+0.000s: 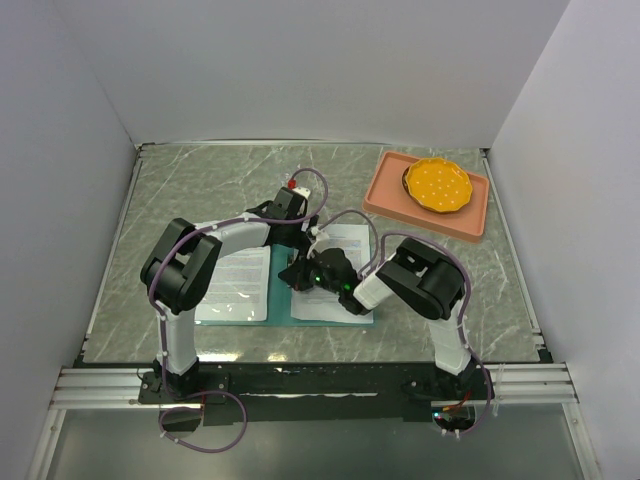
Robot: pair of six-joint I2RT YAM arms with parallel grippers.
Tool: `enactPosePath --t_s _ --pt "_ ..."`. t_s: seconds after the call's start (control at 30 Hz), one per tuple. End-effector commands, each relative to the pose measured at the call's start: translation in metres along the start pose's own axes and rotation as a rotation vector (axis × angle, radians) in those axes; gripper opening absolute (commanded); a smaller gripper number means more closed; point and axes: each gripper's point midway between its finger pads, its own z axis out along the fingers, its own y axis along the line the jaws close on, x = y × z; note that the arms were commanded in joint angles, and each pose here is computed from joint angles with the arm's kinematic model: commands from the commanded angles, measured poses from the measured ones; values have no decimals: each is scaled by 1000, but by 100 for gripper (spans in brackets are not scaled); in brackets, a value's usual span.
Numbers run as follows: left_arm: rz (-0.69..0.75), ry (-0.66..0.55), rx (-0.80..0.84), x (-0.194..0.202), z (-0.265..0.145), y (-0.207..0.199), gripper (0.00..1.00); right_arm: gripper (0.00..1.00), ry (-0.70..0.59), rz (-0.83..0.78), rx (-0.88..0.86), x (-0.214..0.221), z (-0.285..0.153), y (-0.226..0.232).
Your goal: Put the files into the folder
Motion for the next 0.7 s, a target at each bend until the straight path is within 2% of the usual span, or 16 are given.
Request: enactPosePath --t_s 0.0,0.67 --pt "46 260 -49 81 12 18 99 0 341 1 287 108 -45 -82" --pt "31 272 -35 86 11 16 99 0 303 108 258 99 -27 -81"
